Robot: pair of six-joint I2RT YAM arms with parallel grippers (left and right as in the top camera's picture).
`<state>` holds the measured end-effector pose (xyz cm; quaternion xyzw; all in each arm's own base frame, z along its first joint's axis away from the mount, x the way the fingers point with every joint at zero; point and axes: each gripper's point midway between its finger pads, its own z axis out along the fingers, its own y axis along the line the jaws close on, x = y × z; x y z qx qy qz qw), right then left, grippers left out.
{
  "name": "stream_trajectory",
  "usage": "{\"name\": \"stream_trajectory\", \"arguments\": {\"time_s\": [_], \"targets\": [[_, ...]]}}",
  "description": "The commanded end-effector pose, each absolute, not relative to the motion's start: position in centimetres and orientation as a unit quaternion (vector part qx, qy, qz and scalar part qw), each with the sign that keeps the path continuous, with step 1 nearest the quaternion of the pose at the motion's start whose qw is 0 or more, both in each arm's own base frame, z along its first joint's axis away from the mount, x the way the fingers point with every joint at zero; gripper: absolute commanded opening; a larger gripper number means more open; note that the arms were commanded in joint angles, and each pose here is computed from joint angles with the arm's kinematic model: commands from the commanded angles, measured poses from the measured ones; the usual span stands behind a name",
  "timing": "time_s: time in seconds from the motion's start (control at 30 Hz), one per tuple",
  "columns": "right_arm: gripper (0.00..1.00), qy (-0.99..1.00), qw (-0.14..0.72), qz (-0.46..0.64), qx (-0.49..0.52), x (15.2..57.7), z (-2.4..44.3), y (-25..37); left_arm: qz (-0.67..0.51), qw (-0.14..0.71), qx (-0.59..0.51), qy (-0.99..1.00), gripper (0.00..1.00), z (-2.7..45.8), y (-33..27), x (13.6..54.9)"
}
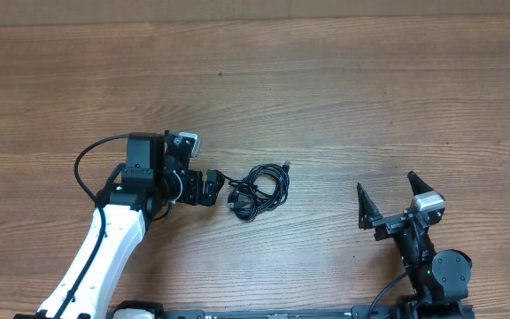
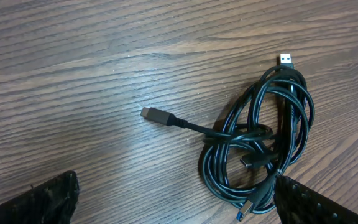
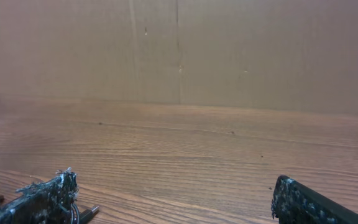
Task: Untangle cables
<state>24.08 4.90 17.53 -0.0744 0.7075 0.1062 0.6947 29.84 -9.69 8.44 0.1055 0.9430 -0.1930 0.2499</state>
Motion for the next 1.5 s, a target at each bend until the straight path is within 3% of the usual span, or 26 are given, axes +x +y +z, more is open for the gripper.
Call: {"name": "stream_trajectory", "arguments": {"time_s": [0.0, 0.73, 1.13, 1.47], "targets": [[1.0, 0.707, 0.696, 0.105, -0.069, 24.1, 17.3, 4.8, -0.196, 0.263, 0.122, 0.937, 1.0, 9.4, -10.2, 30.6], [1.0, 0.707, 0.696, 0.105, -0.069, 24.1, 17.3, 4.8, -0.195, 0.207, 0.113, 0.952, 1.0, 6.0, -10.1, 30.0], [1.0, 0.707, 0.696, 0.105, -0.069, 24.1, 17.3, 4.8, -0.196, 0.219, 0.116, 0.949, 1.0, 6.5, -10.2, 30.6], [1.0, 0.707, 0.696, 0.105, -0.069, 24.1, 17.3, 4.8, -0.183, 0.23, 0.158, 0.943, 1.0, 9.7, -11.2, 31.8]]}}
